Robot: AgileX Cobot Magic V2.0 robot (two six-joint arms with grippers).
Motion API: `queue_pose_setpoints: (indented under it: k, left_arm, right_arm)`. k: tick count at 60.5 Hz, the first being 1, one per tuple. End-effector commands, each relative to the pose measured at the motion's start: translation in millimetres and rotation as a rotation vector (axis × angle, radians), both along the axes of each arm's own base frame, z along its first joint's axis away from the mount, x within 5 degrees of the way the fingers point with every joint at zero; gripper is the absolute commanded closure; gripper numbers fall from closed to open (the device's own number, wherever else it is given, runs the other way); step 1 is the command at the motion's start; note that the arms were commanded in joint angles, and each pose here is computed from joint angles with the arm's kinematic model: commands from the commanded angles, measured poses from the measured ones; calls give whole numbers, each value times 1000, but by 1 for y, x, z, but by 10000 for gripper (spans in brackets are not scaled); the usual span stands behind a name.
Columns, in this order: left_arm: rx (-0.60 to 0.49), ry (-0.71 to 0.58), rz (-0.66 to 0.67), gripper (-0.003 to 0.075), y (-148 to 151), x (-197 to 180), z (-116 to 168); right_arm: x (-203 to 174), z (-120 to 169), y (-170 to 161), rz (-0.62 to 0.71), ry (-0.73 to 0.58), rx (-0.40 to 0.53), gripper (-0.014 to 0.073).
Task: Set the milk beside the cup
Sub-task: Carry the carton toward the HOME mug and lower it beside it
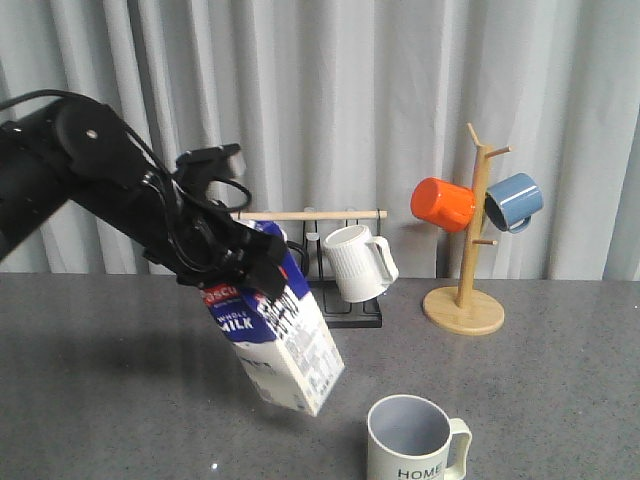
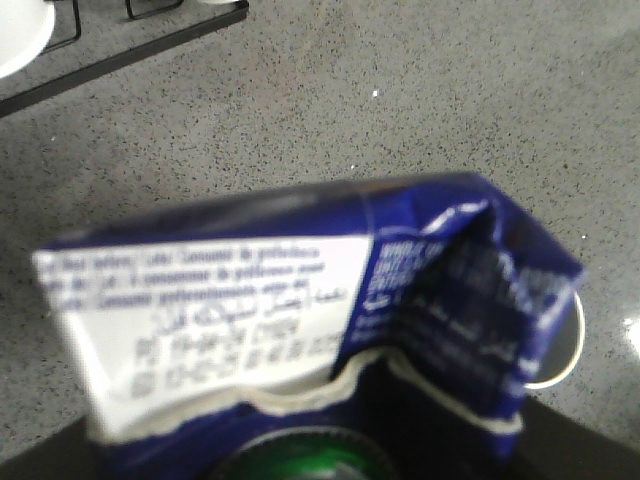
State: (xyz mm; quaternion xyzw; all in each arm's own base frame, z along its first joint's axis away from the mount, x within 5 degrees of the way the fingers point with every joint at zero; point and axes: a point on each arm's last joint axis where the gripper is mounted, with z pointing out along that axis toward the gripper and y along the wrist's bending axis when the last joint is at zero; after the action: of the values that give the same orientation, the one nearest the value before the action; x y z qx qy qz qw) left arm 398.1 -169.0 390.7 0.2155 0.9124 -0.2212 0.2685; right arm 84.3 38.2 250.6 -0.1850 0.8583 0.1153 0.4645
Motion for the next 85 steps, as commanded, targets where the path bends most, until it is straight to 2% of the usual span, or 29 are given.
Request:
queue_pose_setpoints:
  k: [1, 17, 45, 53, 72, 85]
  left_arm:
    - [-45, -59, -26, 543, -13, -14, 22]
    - [33, -17, -58, 543, -35, -4, -9]
    - [48, -8, -95, 531, -51, -9, -16]
    - [48, -8, -95, 492, -51, -9, -16]
    - [46, -7, -96, 321, -51, -9, -16]
    - [26, 20, -57, 269, -51, -9, -16]
  right_arm:
    - [4, 13, 0, -18, -77, 28, 600]
    - [4, 13, 0, -18, -75, 30, 600]
    - [4, 13, 0, -18, -75, 30, 600]
    - [4, 13, 0, -18, -75, 30, 600]
    - [4, 13, 0, -18, -75, 30, 600]
    - [4, 13, 0, -18, -74, 31, 600]
